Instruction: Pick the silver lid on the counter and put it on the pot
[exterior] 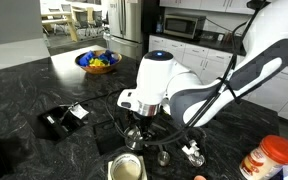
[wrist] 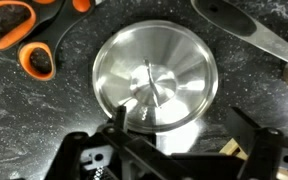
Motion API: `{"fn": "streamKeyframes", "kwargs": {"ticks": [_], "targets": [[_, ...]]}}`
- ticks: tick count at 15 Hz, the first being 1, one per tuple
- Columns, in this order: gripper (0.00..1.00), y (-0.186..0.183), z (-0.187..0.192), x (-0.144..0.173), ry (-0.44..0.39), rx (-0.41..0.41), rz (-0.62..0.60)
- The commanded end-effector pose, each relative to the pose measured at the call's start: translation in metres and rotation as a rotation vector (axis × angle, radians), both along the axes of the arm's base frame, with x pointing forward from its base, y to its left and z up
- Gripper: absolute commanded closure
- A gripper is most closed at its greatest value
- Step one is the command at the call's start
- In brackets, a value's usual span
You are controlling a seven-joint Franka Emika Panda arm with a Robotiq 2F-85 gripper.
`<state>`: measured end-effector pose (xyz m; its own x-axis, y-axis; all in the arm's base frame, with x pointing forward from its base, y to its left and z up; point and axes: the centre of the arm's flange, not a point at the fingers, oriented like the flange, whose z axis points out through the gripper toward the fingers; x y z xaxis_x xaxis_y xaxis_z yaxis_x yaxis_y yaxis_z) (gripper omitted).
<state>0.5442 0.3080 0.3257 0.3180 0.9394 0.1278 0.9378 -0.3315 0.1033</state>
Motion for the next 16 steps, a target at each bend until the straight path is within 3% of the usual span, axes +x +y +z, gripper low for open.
{"fn": "streamKeyframes", "kwargs": {"ticks": [1,5,6,7,13,14,16], "targets": [[0.0,-0.008,-0.002,-0.001,-0.001,0.004,-0.006],[0.02,-0.016,-0.004,0.005,-0.003,-0.005,-0.02],[0.1,-0.017,-0.005,0.006,-0.002,-0.004,-0.021],[0.26,-0.016,-0.006,0.006,0.0,-0.002,-0.021],[0.68,-0.015,-0.016,0.003,0.021,-0.001,-0.025],[0.74,-0.016,-0.018,0.003,0.025,-0.002,-0.026],[0.74,-0.016,-0.015,0.003,0.02,-0.001,-0.027]]}}
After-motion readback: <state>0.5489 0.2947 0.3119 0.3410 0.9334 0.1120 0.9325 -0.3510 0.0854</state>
